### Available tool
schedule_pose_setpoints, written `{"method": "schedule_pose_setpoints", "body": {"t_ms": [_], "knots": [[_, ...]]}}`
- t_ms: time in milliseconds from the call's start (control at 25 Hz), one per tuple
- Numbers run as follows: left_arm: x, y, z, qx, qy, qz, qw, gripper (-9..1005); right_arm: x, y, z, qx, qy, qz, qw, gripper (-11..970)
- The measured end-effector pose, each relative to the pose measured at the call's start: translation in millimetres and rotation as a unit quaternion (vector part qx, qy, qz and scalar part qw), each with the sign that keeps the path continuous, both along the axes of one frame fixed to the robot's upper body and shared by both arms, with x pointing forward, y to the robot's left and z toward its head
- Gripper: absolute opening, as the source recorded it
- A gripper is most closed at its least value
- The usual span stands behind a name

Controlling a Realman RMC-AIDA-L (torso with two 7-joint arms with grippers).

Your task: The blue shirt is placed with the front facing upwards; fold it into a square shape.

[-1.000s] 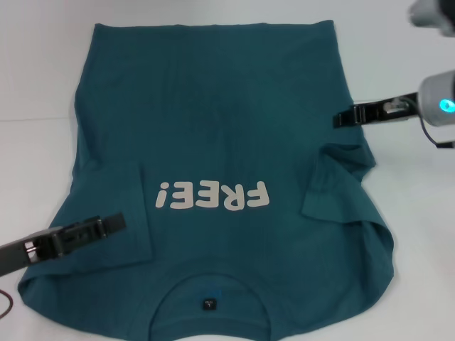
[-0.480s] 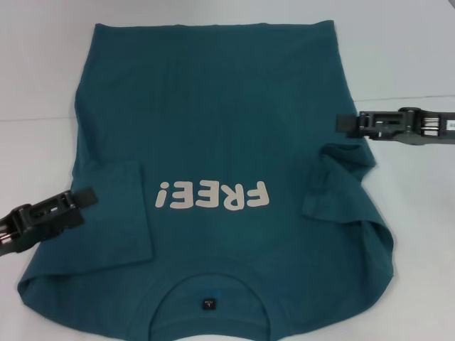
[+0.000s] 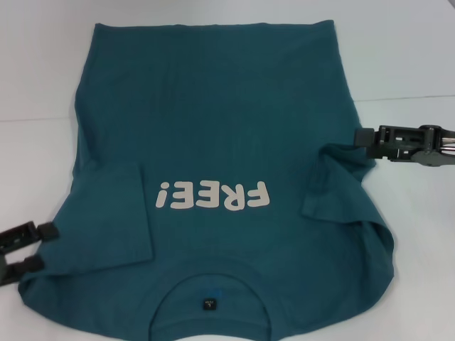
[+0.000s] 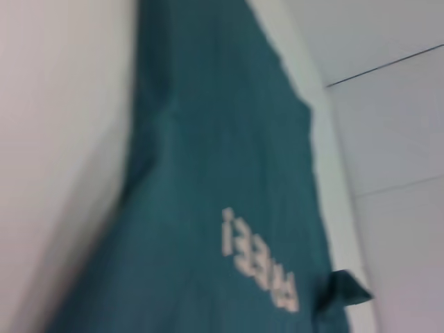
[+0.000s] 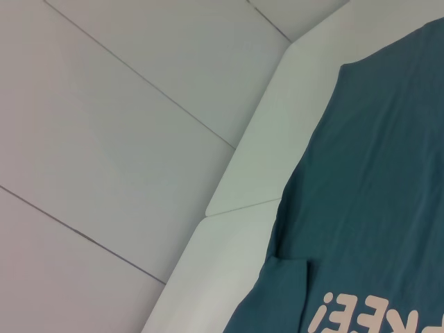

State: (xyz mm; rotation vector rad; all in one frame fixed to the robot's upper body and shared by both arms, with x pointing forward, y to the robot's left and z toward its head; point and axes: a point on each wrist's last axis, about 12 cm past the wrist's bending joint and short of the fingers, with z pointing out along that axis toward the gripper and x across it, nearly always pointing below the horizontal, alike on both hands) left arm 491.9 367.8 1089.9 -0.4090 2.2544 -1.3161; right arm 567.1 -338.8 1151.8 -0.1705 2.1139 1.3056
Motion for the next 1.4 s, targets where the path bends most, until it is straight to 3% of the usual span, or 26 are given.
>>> {"method": "schedule_pose_setpoints", "body": {"t_ms": [120, 320, 680, 1400], "knots": [[-1.0, 3.8, -2.6, 0.019, 0.009, 0.002, 1.000, 913, 1.7, 0.7, 1.2, -0.001, -0.002, 0.000, 1.000, 940], [3.2, 4.7, -4.1, 0.056, -0.021, -0.009, 0.998, 900, 2.9, 2.8, -0.1, -0.008, 0.000, 0.002, 1.000, 940], [4.7, 13.7, -23.1, 0.105, -0.001, 0.043, 0.994, 899, 4.3, 1.6, -0.8, -0.010, -0.001, -0.006, 1.000, 940], [6.4, 11.5, -35.9, 0.103, 0.027, 0.064, 0.992, 899, 3.5, -2.5, -6.6, -0.008, 0.009, -0.019, 1.000, 940]]}}
